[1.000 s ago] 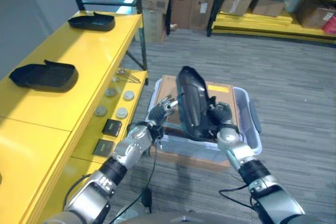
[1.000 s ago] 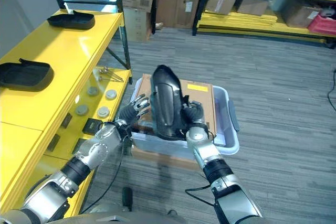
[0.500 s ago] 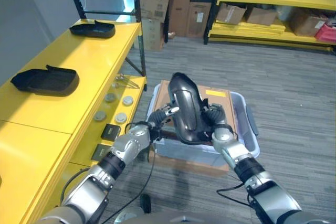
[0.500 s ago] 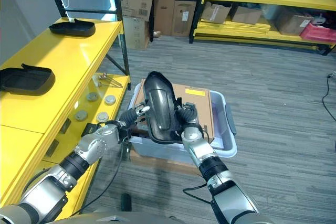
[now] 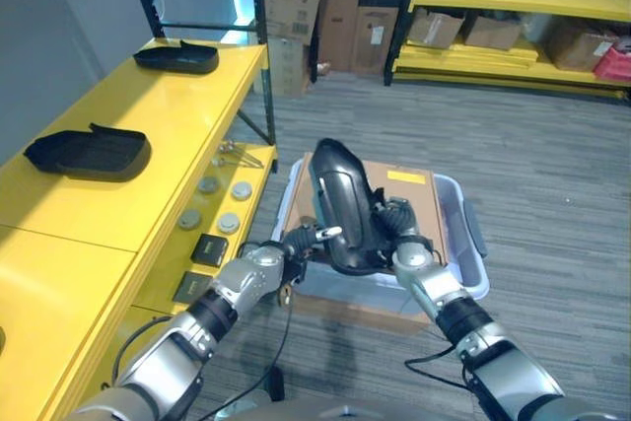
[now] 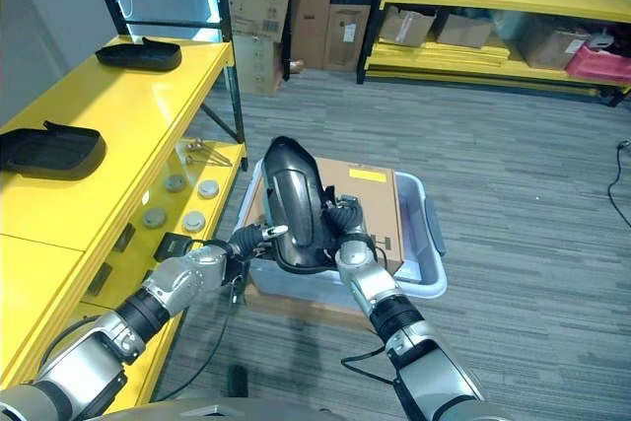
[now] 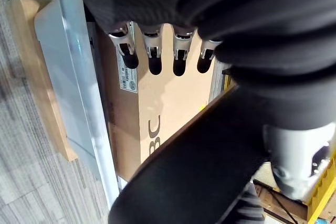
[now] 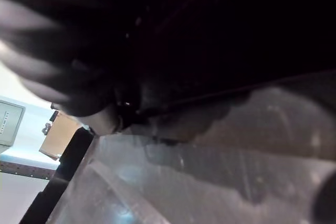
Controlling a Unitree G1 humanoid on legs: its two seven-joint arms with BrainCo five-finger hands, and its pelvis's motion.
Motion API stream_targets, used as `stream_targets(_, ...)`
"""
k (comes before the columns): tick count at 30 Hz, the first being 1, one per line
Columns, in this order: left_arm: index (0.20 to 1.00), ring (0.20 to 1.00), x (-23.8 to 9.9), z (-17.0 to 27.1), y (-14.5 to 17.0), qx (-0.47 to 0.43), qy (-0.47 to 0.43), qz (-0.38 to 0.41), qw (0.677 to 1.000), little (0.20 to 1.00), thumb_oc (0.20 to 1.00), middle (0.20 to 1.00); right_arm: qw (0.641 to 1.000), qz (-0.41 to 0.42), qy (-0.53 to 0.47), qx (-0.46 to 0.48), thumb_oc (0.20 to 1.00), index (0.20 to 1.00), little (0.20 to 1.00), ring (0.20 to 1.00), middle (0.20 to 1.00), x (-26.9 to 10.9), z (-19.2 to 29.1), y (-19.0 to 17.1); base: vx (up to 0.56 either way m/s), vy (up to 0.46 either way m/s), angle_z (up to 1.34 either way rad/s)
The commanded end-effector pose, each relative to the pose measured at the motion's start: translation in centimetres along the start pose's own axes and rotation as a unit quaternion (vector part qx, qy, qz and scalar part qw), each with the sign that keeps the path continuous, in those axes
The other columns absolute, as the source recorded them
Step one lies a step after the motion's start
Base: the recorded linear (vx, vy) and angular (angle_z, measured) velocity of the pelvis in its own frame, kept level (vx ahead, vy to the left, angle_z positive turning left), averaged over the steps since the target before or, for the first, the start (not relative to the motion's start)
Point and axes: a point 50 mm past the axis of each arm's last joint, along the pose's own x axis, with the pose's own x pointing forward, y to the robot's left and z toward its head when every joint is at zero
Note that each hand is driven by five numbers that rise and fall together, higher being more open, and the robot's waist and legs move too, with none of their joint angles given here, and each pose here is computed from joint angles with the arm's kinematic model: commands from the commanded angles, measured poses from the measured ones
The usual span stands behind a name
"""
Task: Move parts from the plastic box to the shelf.
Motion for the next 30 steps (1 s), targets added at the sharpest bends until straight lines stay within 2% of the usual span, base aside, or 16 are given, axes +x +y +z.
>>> stream_targets(1,0.526,0.526,1.3,2.0,-2.9,-0.005,-0.043,-0.051,0.998,0.526,0.526,0.526,0.996,0.005,-0.085,0.03,0.2,0.2,0.2,0.2,0.2,1.4,5.3,0.7,0.0,0.0,0.0)
stream_targets(2,0.2,0.2,1.3,2.1,-3.2,-0.016,-0.048,-0.06,0.997,0.2,0.2,0.2,0.996,0.006,-0.085,0.03,0.2,0.2,0.2,0.2,0.2,1.4,5.3,0.9,0.0,0.0,0.0)
stream_targets(10,0.2,0.2,1.2,3.3,-5.3,-0.03,-0.088,-0.08,0.992,0.2,0.2,0.2,0.995,0.022,-0.083,0.047,0.2,0.2,0.2,0.2,0.2,0.9,5.5,2.1,0.0,-0.001,-0.02)
stream_targets(20,0.2,0.2,1.0,4.6,-6.1,-0.031,-0.125,-0.087,0.988,0.2,0.2,0.2,0.993,0.032,-0.085,0.071,0.2,0.2,0.2,0.2,0.2,0.8,6.2,2.9,0.0,0.0,-0.02)
stream_targets(21,0.2,0.2,0.9,4.9,-6.1,-0.026,-0.138,-0.084,0.987,0.2,0.2,0.2,0.993,0.033,-0.085,0.076,0.338,0.338,0.338,0.338,0.338,0.8,6.3,3.0,0.0,0.0,0.0)
stream_targets(22,0.2,0.2,0.8,5.0,-6.2,-0.025,-0.142,-0.082,0.986,0.2,0.2,0.2,0.993,0.034,-0.085,0.078,0.583,0.583,0.583,0.583,0.583,0.8,6.4,3.0,0.0,0.0,0.0)
stream_targets(23,0.2,0.2,0.8,5.1,-6.2,-0.026,-0.146,-0.081,0.986,0.2,0.2,0.2,0.993,0.036,-0.083,0.081,1.0,1.0,1.0,1.0,1.0,0.7,6.4,3.1,0.0,0.0,0.0)
stream_targets(30,0.2,0.2,0.0,7.3,-5.1,-0.01,-0.213,-0.016,0.977,0.2,0.2,0.2,0.992,0.043,-0.072,0.089,1.0,1.0,1.0,1.0,1.0,0.6,6.3,3.4,0.0,0.0,0.0)
